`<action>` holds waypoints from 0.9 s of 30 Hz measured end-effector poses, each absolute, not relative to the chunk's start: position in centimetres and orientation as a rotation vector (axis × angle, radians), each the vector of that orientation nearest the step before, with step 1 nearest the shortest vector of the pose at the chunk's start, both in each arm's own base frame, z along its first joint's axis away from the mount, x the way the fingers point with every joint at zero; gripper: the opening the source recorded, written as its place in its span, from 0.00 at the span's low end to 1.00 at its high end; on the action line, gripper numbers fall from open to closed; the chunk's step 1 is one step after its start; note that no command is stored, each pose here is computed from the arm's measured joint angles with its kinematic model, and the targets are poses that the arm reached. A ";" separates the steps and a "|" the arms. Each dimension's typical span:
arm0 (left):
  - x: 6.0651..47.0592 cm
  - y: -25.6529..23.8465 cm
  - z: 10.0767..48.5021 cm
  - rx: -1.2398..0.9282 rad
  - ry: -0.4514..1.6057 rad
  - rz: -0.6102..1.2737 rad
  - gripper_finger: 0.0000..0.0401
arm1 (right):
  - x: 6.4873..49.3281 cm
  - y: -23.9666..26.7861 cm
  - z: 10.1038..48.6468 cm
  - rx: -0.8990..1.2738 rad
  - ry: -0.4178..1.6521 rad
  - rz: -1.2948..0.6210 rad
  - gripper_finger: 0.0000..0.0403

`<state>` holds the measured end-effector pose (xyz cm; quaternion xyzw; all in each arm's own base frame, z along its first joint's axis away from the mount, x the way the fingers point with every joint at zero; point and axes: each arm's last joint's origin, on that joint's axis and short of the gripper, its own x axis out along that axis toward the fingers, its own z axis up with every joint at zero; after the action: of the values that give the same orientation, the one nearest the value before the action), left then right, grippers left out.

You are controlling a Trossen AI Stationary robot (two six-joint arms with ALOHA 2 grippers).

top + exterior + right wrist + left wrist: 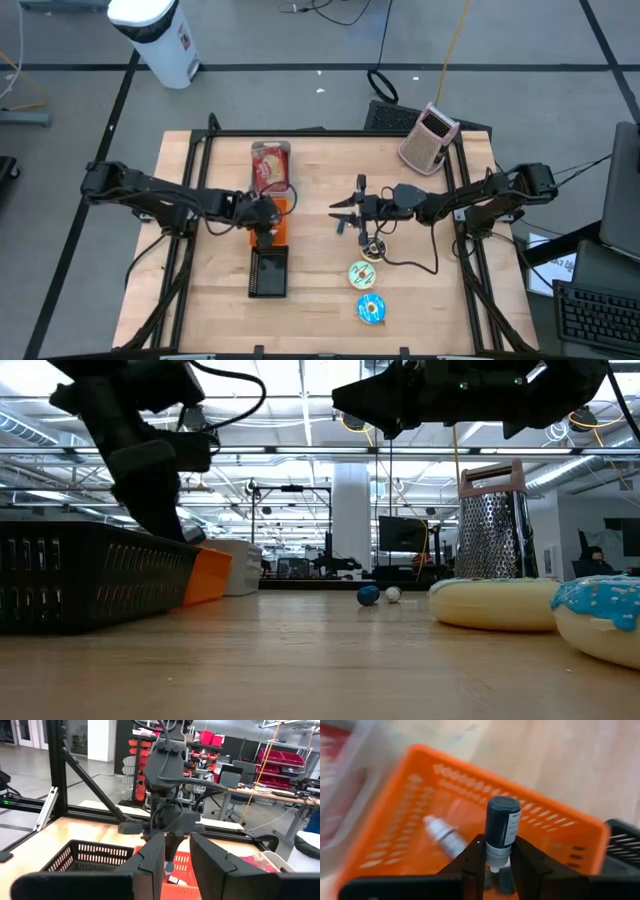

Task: Pick & Place Food Item
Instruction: Put the dark blue food coloring bottle into the orange bin, then put the brown food coloring bottle into the orange bin

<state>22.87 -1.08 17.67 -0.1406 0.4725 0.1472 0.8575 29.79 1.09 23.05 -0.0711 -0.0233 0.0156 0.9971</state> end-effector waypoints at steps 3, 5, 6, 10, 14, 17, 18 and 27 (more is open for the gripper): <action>23.5 -1.2 17.0 -0.311 0.996 0.284 0.16 | 29.8 1.1 23.0 -0.142 -0.041 0.032 0.19; 23.9 -1.2 16.5 -0.312 1.005 0.284 0.15 | 29.8 1.1 23.0 -0.142 -0.039 0.032 0.19; 23.9 -1.2 16.2 -0.314 1.013 0.288 0.16 | 29.8 1.1 23.0 -0.142 -0.039 0.032 0.19; 24.2 -1.3 15.4 -0.325 1.045 0.298 0.21 | 29.8 1.1 23.0 -0.139 -0.039 0.032 0.20; 24.3 -1.3 15.2 -0.312 1.050 0.285 0.27 | 29.8 1.1 22.9 -0.139 -0.032 0.032 0.19; 24.4 -1.3 15.2 -0.317 1.037 0.284 0.29 | 29.8 1.1 22.8 -0.139 -0.025 0.033 0.19; 24.4 -1.2 15.3 -0.324 1.037 0.290 0.30 | 29.8 1.1 22.8 -0.138 -0.023 0.032 0.20; 24.5 -0.2 15.4 -0.384 1.033 0.316 0.49 | 29.7 0.9 21.3 -0.123 0.135 -0.012 0.30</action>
<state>24.49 -0.25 15.41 -0.1815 0.4889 0.1493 0.8401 29.71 0.93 21.33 -0.0616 0.0676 -0.0062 0.9958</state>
